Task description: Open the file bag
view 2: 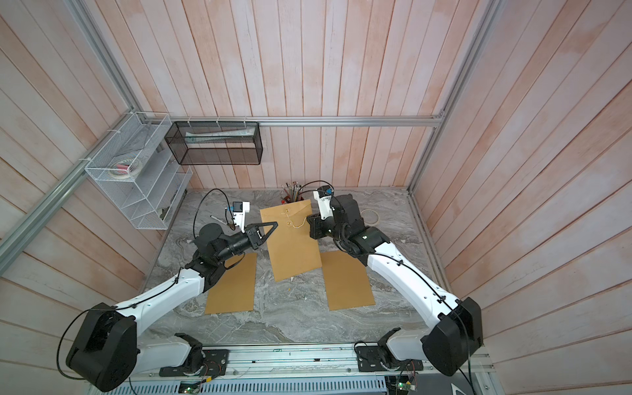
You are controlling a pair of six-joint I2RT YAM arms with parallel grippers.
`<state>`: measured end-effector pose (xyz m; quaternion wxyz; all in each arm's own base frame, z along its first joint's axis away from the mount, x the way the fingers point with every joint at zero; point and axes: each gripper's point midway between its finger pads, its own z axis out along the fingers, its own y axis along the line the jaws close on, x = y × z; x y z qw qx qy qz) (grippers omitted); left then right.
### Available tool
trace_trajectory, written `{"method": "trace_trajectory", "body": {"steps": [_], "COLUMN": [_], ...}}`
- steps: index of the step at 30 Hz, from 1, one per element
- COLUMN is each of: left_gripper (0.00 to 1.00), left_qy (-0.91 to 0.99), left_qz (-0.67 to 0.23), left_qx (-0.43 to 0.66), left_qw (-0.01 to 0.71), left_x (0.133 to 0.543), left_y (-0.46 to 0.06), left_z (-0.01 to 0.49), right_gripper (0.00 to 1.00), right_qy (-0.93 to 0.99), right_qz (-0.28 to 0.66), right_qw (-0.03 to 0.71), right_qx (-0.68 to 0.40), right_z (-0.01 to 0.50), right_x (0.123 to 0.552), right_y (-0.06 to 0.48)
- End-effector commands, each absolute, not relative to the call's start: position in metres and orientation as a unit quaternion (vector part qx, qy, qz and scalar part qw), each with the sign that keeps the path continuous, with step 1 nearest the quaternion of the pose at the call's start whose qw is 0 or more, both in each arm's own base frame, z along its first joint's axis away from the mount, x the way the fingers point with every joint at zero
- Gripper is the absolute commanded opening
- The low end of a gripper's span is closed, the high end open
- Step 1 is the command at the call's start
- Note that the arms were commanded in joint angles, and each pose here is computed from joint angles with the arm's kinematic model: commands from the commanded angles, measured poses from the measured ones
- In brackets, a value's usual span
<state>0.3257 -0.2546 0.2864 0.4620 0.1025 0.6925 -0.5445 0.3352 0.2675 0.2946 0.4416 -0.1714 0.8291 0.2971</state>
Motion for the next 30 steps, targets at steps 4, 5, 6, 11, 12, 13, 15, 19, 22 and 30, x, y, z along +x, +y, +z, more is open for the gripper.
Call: {"method": "trace_trajectory", "body": {"steps": [4,5,6,11,12,13,15,19,22,30], "left_gripper": [0.0,0.0,0.0,0.0,0.0,0.0,0.0,0.0,0.0,0.0], "left_qy": [0.686,0.687,0.686,0.685,0.685,0.686,0.686,0.687,0.687,0.689], "left_qz": [-0.549,-0.549,-0.55,-0.553,-0.553,-0.553,-0.553,-0.555,-0.556,-0.559], "left_qx": [0.127,0.127,0.129,0.135,0.135,0.135,0.136,0.136,0.137,0.134], "left_qw": [0.46,0.459,0.459,0.454,0.454,0.453,0.453,0.449,0.448,0.442], "left_x": [0.315,0.314,0.314,0.312,0.311,0.312,0.312,0.312,0.312,0.313], "left_y": [-0.261,-0.262,-0.263,-0.268,-0.269,-0.269,-0.27,-0.272,-0.274,-0.277], "left_z": [0.286,0.285,0.286,0.283,0.283,0.282,0.282,0.279,0.278,0.274], "right_gripper": [0.0,0.0,0.0,0.0,0.0,0.0,0.0,0.0,0.0,0.0], "right_qy": [0.83,0.829,0.829,0.825,0.823,0.822,0.82,0.814,0.81,0.8], "right_qz": [0.277,0.277,0.277,0.278,0.28,0.281,0.284,0.29,0.294,0.314], "right_qw": [0.451,0.452,0.452,0.456,0.457,0.458,0.459,0.463,0.464,0.458], "right_qx": [-0.177,-0.178,-0.18,-0.186,-0.188,-0.188,-0.192,-0.2,-0.207,-0.226], "right_z": [0.305,0.306,0.308,0.314,0.316,0.318,0.322,0.33,0.334,0.338], "right_x": [0.342,0.342,0.342,0.345,0.346,0.346,0.347,0.348,0.349,0.346], "right_y": [0.263,0.264,0.264,0.268,0.269,0.269,0.271,0.277,0.283,0.306]}}
